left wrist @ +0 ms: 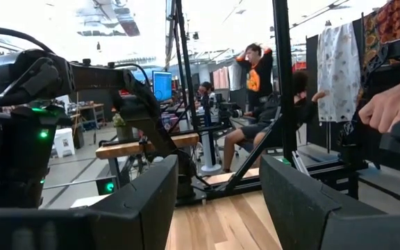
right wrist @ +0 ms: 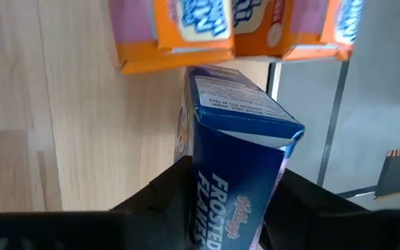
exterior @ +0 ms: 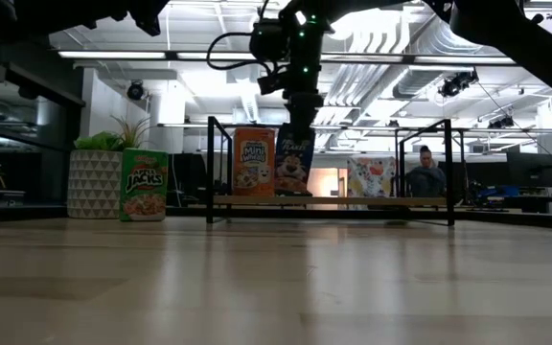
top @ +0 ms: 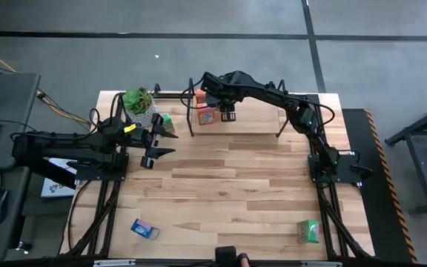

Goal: Stack cereal on shelf
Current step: Put the right blue cereal box on the shelf

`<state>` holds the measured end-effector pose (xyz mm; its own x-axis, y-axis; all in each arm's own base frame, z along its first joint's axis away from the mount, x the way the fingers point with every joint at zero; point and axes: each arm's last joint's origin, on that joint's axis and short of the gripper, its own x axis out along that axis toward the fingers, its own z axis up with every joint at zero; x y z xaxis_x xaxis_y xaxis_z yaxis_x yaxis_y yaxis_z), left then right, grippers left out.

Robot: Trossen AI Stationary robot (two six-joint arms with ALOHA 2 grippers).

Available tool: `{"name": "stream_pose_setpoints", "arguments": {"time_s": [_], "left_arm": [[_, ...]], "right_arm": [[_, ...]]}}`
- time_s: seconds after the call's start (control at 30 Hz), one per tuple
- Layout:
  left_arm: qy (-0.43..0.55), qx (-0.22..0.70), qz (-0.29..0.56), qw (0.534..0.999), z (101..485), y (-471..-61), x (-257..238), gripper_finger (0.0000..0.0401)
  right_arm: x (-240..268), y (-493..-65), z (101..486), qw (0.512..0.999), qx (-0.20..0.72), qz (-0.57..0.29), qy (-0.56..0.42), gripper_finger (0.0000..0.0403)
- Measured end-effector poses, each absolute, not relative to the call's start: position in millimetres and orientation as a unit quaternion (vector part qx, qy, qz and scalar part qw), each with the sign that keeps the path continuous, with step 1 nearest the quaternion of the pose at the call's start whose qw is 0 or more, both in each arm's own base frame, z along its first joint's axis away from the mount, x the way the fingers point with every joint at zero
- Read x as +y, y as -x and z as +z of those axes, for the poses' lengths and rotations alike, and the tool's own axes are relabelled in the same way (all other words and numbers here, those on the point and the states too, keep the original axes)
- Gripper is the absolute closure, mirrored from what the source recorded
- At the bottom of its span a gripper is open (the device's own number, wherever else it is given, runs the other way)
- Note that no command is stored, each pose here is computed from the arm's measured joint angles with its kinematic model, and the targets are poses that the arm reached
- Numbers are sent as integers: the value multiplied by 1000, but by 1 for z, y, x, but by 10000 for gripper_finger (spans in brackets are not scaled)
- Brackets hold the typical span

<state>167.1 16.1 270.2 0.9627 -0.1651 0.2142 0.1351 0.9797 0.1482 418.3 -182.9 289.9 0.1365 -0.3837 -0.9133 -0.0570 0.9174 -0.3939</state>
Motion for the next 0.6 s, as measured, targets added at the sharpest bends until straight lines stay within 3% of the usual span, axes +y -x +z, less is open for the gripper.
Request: {"name": "stream_pose_setpoints", "arguments": {"time_s": [0.3, 0.6], "left_arm": [[-66, -113, -76, 988, 270, -167, 16, 209], [-66, -113, -76, 988, 270, -167, 16, 209]], "right_arm": [[-184, -420, 291, 741, 638, -117, 172, 200], [-186, -419, 292, 719, 651, -137, 202, 194]]}}
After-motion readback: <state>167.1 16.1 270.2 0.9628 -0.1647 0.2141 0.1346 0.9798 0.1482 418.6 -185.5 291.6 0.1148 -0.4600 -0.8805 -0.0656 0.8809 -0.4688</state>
